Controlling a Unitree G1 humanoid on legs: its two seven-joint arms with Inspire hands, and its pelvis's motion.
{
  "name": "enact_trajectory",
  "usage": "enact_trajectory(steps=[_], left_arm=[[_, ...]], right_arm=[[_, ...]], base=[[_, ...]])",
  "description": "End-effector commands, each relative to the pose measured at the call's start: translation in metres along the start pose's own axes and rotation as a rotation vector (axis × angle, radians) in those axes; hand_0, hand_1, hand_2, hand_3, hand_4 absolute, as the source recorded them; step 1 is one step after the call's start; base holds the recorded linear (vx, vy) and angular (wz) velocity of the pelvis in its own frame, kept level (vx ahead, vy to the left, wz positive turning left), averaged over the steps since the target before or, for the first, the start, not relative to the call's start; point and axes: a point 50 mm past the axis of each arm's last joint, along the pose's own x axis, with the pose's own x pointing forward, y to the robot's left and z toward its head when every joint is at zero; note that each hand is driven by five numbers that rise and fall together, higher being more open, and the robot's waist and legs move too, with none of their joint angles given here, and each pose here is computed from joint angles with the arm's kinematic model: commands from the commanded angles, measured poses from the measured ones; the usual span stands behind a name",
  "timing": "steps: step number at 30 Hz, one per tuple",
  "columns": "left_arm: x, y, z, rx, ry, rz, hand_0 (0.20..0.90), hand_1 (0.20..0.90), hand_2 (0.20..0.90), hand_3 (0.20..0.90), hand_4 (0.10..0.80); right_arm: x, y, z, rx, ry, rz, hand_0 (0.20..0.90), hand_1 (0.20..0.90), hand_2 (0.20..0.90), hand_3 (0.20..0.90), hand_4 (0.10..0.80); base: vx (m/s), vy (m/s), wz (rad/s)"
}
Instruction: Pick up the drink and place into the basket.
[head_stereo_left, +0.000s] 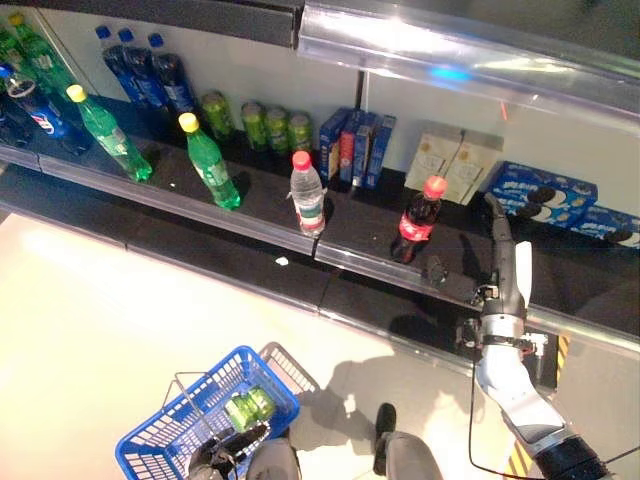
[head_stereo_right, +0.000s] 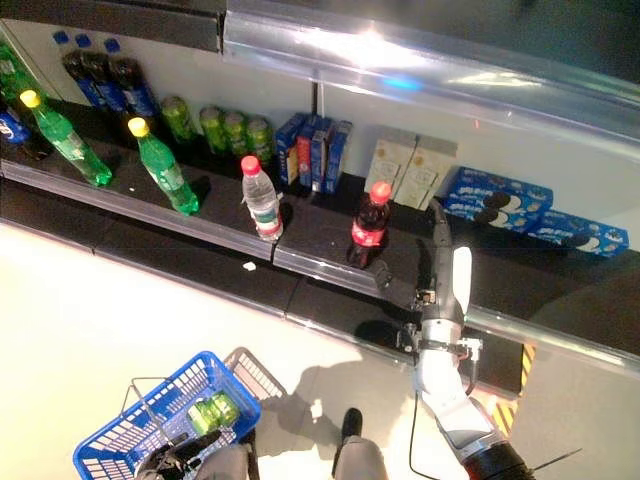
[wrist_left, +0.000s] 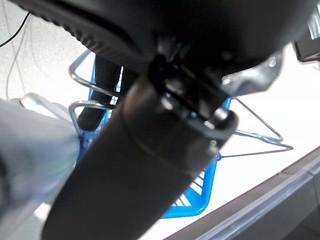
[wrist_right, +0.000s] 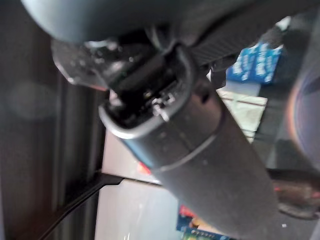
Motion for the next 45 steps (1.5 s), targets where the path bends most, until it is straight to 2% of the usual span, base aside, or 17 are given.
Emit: enact_trajectory(steps=[1, 24, 37, 45], left_arm=[[-0.002, 0.007, -0.002, 0.013, -0.034, 0.014, 0.300, 0.300, 0.300, 0.200, 0.100], [-0.005, -0.041, 0.039, -0.008, -0.135, -0.138, 0.300, 0.300, 0.300, 0.200, 0.100], [-0.008, -0.044, 0.045, -0.023, -0.160, -0.205, 0.300, 0.300, 0.300, 0.200, 0.100], [-0.013, -0.054, 0.049, -0.046, -0.185, -0.281, 0.300, 0.300, 0.300, 0.200, 0.100]], right_arm=[[0.030, -0.006, 0.051, 0.157, -0.250, -0.125, 0.900, 0.900, 0.900, 0.900, 0.800], [0.096, -0.005, 0.112, 0.224, -0.396, -0.167, 0.900, 0.900, 0.900, 0.900, 0.800], [0.123, -0.024, 0.098, 0.290, -0.271, -0.255, 0.900, 0.900, 0.900, 0.900, 0.800], [0.136, -0.036, 0.105, 0.305, -0.282, -0.304, 0.900, 0.900, 0.900, 0.900, 0.800]], base=[[-0.064, 0.010, -0.05], [-0.022, 0.020, 0.00], [0.024, 0.001, 0.06], [0.008, -0.003, 0.01]])
